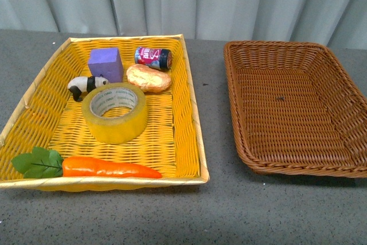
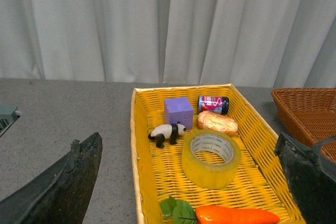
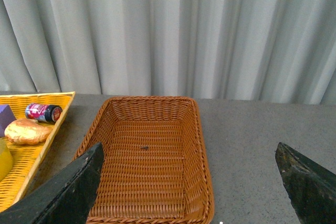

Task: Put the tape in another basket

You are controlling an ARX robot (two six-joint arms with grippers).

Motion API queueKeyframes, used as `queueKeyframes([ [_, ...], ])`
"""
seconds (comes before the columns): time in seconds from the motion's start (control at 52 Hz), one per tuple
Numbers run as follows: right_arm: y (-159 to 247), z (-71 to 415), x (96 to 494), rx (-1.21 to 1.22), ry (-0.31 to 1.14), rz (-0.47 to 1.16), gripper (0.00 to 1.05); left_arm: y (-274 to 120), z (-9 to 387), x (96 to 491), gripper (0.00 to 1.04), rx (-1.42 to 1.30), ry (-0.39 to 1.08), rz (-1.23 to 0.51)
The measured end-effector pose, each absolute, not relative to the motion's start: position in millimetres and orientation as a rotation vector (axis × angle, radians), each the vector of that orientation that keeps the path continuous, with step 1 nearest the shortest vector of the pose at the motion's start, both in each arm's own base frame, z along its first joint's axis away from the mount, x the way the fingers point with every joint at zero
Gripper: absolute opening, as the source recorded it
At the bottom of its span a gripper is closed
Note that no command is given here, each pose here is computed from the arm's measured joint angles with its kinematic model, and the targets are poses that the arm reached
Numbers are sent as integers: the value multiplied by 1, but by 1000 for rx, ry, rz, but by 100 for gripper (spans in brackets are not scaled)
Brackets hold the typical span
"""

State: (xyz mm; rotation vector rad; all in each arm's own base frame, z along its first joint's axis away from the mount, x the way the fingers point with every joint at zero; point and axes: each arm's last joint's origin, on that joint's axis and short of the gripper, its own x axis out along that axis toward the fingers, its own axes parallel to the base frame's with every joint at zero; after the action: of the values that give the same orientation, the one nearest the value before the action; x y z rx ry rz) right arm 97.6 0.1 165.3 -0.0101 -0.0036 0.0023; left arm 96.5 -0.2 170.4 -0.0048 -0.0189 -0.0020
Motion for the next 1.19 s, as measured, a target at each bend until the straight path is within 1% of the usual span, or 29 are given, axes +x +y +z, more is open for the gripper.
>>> queueKeyframes([
  [1.192, 0, 165, 98, -10, -4, 2, 96, 0, 170, 97, 98, -5, -19, -2],
])
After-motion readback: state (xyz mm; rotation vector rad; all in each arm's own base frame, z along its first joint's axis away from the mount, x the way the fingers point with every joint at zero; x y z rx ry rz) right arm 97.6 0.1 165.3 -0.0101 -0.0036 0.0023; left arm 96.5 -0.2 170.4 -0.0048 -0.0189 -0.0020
